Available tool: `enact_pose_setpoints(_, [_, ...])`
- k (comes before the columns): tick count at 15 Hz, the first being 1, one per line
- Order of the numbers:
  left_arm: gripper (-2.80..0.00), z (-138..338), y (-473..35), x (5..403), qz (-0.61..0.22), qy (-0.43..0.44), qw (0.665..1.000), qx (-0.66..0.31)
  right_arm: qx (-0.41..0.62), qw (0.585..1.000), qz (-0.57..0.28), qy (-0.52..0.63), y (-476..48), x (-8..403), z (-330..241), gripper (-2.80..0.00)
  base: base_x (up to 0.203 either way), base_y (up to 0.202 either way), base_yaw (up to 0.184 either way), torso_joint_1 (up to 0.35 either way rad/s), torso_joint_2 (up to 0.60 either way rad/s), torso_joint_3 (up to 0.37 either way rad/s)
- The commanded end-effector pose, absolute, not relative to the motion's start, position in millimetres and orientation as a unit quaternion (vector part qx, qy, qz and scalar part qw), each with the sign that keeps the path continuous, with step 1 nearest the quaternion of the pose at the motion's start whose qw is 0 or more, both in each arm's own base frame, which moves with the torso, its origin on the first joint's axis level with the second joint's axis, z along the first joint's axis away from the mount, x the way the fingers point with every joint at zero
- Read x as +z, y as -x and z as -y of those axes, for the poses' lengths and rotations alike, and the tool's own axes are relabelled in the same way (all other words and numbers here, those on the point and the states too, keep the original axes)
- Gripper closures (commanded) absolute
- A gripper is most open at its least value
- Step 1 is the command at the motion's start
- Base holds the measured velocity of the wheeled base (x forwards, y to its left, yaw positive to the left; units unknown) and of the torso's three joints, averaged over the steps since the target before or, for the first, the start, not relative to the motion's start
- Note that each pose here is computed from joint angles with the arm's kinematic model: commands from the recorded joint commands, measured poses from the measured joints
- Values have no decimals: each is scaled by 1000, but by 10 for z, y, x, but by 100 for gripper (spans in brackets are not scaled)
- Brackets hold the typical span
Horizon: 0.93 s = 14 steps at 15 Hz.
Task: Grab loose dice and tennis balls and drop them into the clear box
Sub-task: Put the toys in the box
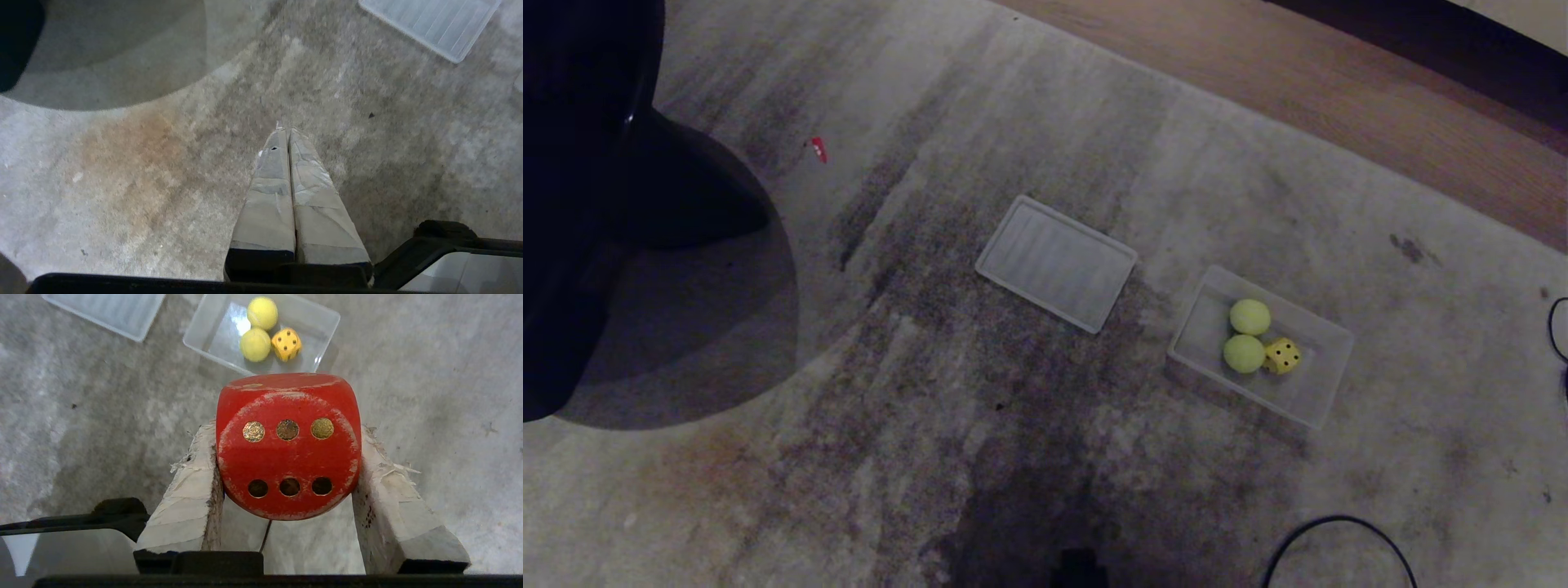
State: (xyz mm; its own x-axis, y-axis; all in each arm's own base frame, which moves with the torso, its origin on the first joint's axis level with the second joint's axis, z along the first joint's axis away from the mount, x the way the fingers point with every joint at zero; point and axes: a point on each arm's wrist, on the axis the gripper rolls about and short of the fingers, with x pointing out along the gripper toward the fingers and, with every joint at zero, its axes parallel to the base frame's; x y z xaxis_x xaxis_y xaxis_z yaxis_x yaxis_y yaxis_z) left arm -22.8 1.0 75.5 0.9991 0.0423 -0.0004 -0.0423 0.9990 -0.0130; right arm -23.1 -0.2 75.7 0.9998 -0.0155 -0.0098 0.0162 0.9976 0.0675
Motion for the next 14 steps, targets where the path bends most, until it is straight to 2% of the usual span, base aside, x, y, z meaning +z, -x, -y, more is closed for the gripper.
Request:
enact_pose_setpoints(1, [0, -10, 226, 751, -1, 7, 1000, 21, -8, 999, -4, -34, 232, 758, 2, 0, 0, 0, 0, -2, -2, -193])
enact_pose_setpoints(14, [0, -10, 226, 751, -1, 7, 1000, 21, -2, 1000, -5, -17, 232, 756, 0, 0, 0, 0, 0, 2, 2, -196])
